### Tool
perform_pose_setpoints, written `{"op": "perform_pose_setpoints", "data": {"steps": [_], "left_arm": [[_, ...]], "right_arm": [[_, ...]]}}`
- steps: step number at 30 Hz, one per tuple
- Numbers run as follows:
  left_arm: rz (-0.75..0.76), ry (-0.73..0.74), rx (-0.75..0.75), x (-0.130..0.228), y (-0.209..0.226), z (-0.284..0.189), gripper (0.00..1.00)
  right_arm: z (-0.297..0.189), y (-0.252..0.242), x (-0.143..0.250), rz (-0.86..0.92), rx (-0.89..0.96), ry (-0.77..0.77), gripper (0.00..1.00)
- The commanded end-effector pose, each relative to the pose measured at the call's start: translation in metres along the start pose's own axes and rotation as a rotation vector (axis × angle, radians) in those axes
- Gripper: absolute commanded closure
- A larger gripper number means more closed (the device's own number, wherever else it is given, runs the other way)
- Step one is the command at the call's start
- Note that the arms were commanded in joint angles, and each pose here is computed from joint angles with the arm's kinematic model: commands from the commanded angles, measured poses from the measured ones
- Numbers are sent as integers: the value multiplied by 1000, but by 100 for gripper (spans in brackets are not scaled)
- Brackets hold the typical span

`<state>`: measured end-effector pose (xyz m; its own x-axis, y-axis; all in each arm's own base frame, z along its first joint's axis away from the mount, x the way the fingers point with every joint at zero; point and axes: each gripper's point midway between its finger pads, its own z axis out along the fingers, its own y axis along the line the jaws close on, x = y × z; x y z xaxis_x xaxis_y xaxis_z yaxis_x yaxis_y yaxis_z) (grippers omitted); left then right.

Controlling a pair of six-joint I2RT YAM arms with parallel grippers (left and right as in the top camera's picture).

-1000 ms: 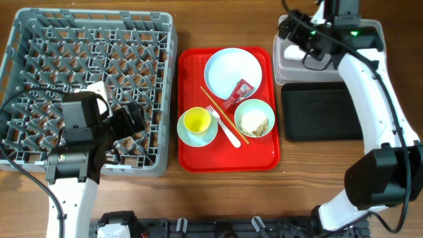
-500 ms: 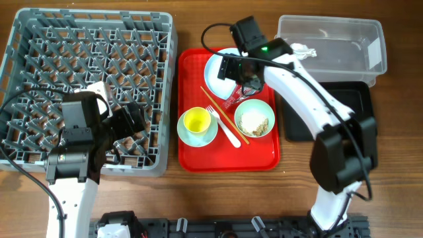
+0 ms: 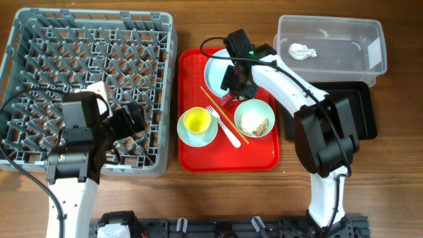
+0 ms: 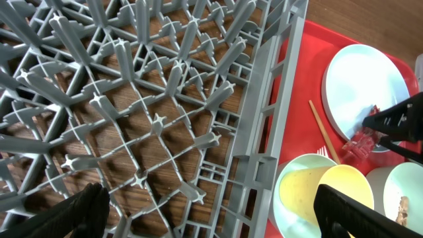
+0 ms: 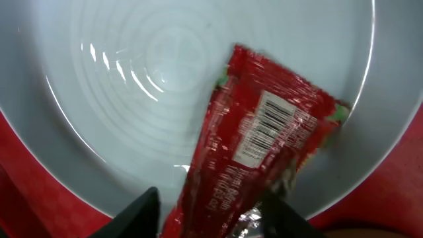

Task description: Sort waste into correct bins and load items into the dishwasher rack

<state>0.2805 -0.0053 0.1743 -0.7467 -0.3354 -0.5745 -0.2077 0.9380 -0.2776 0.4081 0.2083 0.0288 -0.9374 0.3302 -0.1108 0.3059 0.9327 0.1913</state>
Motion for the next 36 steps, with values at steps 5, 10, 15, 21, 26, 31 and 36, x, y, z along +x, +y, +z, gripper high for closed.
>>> {"op": "perform_pose_setpoints", "data": {"steps": [5,10,15,21,26,31,36], "left_arm": [[-5,-17,11,-6,-5,-5,0],[-5,-16,11,-6,-5,-5,0],[-5,-16,11,-6,-5,-5,0],[-4,-16,11,-6,-5,-5,0],[-4,-16,11,-6,-5,-5,0],[-4,-16,11,-6,-5,-5,0],[-4,-16,11,-6,-5,-5,0]], "right_arm": [[9,-8,6,3,44,20,60],[11,-9,7,7,46,22,56],[14,-10,8,9,52,27,56],[14,-10,8,9,53,27,56],[15,-12,9,10,56,30,62],[20,-17,15,20,69,44,75],[19,-14,13,27,54,43,96]]}}
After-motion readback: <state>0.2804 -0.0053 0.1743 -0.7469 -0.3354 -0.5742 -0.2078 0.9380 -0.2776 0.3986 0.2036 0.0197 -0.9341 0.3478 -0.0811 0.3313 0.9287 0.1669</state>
